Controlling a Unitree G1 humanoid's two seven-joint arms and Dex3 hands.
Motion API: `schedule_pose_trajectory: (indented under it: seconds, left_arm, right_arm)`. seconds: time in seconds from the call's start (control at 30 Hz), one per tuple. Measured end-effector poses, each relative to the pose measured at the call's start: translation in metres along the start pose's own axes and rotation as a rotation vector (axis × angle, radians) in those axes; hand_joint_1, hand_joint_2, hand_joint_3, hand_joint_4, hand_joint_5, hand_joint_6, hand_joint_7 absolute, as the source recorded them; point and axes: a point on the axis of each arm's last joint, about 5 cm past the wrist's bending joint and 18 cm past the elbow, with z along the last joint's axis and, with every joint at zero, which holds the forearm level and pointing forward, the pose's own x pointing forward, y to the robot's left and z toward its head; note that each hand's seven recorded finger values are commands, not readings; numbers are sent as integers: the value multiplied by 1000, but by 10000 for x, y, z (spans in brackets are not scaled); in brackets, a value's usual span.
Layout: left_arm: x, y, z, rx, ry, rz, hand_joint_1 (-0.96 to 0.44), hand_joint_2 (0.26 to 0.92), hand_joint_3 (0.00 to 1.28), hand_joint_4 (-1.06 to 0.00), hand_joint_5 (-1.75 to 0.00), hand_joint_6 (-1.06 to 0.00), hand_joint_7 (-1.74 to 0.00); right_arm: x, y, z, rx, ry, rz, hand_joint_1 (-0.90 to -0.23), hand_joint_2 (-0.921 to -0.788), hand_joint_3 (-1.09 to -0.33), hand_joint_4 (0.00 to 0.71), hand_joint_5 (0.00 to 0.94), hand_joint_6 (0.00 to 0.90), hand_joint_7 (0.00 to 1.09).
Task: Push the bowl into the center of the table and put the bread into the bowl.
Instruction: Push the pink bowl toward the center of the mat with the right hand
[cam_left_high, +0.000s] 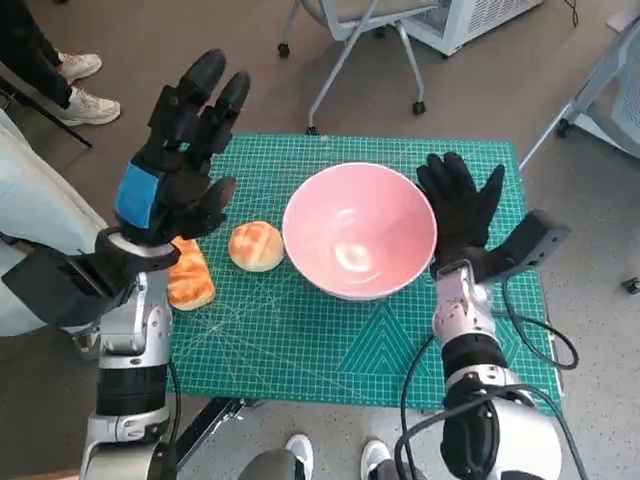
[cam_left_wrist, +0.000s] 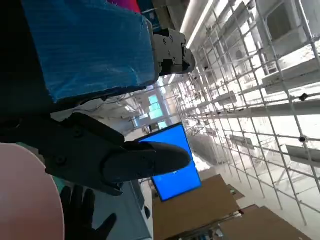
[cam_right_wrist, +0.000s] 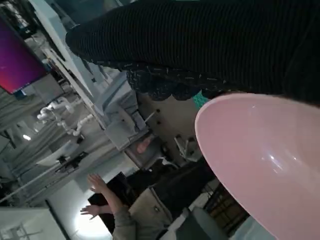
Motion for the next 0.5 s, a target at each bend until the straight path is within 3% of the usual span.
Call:
schedule_pose_trajectory:
  seconds: [0.27,0.5]
  left_arm:
    - [-9,-6,2,5,2,10,-646,921,469,-144,-1,1,-306]
    - [-32,-1,-1,8,7,17,-645,921,475,-145,-1,1,-306]
  right_arm:
    - [26,-25,82,-20,-9,6,-561,-921,-764,125,5,205,121]
    - [74,-141,365,-92,-102,11,-538,-921,-795,73,0,187,105]
